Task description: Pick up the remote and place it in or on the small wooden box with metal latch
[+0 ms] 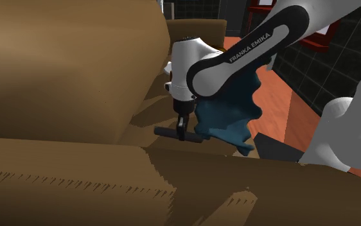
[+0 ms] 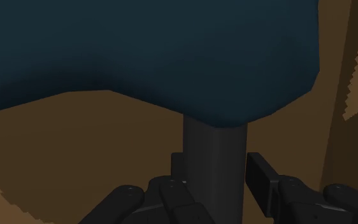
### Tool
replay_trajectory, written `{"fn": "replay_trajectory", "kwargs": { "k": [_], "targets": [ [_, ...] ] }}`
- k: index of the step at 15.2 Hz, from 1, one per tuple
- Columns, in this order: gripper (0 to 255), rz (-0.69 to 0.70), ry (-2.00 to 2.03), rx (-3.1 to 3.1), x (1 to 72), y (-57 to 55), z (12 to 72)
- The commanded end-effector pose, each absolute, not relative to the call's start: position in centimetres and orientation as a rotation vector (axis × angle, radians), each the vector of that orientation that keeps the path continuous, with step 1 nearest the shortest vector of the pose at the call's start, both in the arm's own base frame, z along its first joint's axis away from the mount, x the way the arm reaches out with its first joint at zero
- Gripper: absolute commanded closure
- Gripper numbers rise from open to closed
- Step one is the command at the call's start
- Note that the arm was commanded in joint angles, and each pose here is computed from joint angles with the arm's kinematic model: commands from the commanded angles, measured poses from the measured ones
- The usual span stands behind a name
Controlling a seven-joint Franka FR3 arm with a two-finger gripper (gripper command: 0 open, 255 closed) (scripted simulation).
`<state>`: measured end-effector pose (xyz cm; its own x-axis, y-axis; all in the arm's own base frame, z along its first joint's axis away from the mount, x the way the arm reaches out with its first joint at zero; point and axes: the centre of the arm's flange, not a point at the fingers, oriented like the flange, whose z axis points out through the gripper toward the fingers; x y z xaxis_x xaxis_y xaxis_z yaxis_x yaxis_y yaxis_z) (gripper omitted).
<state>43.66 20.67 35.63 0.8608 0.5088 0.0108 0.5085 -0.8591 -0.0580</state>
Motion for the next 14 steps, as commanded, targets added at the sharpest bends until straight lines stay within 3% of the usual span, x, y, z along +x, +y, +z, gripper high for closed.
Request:
{"fn": "replay_trajectory", "kwargs": {
  "k": [1, 14],
  "targets": [
    [255, 0.008, -0.814, -2.973, 43.6, 20.7, 36.7],
    [255, 0.008, -0.814, -2.973, 43.6, 20.7, 43.6]
  ]
}}
